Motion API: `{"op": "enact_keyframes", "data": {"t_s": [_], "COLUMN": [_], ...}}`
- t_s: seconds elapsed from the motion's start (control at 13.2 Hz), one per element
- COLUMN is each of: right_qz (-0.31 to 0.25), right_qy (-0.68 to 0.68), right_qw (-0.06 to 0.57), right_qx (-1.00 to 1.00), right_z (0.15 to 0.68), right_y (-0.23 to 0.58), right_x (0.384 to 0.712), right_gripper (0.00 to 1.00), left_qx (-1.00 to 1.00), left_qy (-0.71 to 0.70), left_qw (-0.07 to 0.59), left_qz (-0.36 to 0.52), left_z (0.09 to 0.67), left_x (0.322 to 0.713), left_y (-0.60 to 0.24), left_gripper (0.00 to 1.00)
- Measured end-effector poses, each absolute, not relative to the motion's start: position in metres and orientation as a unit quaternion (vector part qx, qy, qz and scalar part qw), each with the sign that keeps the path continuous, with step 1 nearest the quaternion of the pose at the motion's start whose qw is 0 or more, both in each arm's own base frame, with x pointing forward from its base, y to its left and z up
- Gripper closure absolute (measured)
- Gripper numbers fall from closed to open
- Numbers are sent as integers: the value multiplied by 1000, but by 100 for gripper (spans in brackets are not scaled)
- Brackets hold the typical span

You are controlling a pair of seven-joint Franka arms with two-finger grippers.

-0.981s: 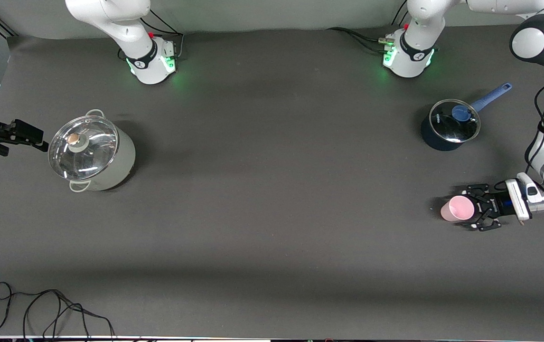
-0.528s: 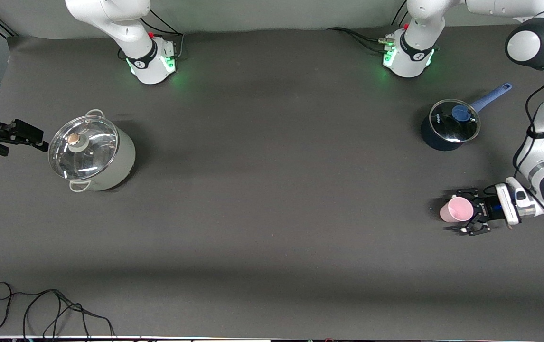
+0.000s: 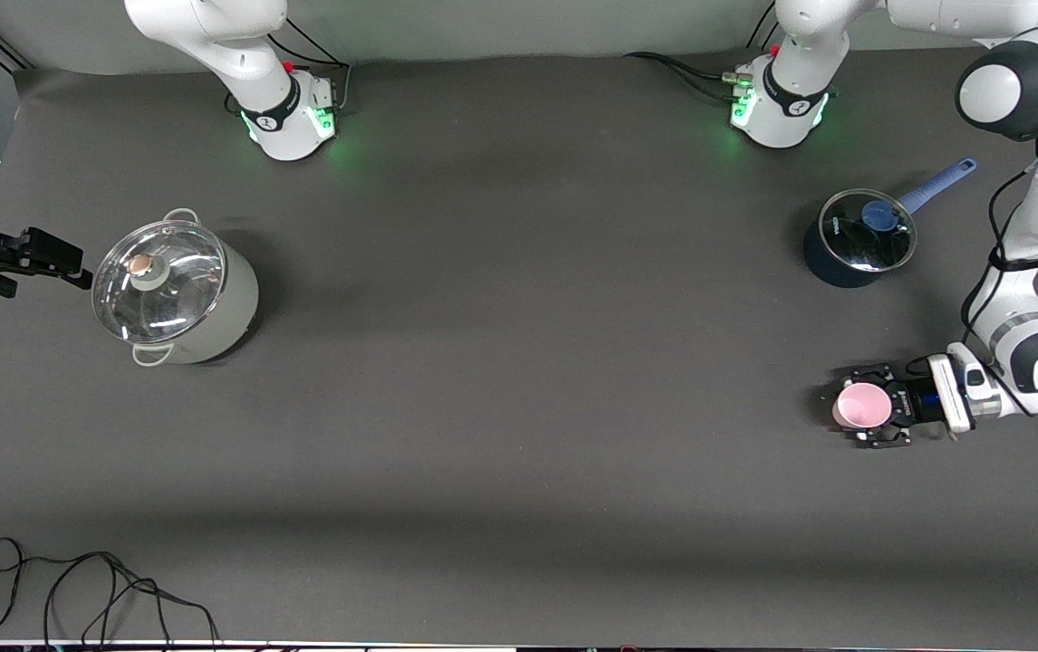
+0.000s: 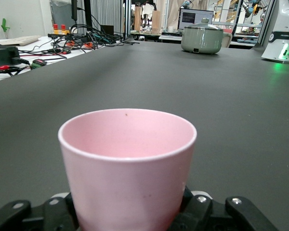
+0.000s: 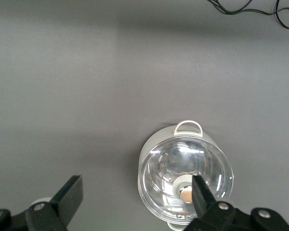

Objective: Transfer pink cup from left to right arm
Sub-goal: 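Close the left gripper around the pink cup, then carry the pink cup with the left gripper toward the right gripper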

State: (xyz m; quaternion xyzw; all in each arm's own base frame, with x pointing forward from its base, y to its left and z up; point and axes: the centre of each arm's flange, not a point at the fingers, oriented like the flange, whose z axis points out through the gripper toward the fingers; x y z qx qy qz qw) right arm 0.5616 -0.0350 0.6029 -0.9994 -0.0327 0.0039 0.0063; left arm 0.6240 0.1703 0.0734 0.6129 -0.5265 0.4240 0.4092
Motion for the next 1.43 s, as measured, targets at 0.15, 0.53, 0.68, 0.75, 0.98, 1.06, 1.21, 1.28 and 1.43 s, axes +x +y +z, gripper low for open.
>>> {"op": "enact_keyframes", "data": {"t_s": [0.15,0.53,0.68,0.75,0.98,1.06,1.21,1.28,1.43], "right_qz": [4,4,4,5,8,8,10,13,18], "right_qy": [-33,-33,-32,-32,0,35,101,135,220], "right_qw": [6,6,6,6,7,6,6,5,4], "right_qx": [-999,-999,-999,-999,-1000,-999,-995,-991,-975], "right_z": [603,603,603,603,603,604,605,606,607], "right_y": [-35,-35,-35,-35,-42,-46,-49,-48,-47], "right_x": [562,562,562,561,560,559,558,557,555], "right_gripper": [0,0,0,0,0,0,0,0,0], "left_qx": [607,556,550,552,565,572,588,596,610], "left_qy": [-533,-574,-575,-568,-537,-527,-511,-503,-484], "left_qw": [412,423,408,401,390,384,368,362,360], "left_qz": [422,427,447,461,490,497,508,511,514], "left_z": [75,100,112,118,130,135,151,161,183], "left_x": [629,666,684,692,707,710,712,712,711], "left_y": [159,68,23,1,-79,-112,-176,-200,-234], "left_gripper": [35,37,37,37,37,37,37,37,37]}}
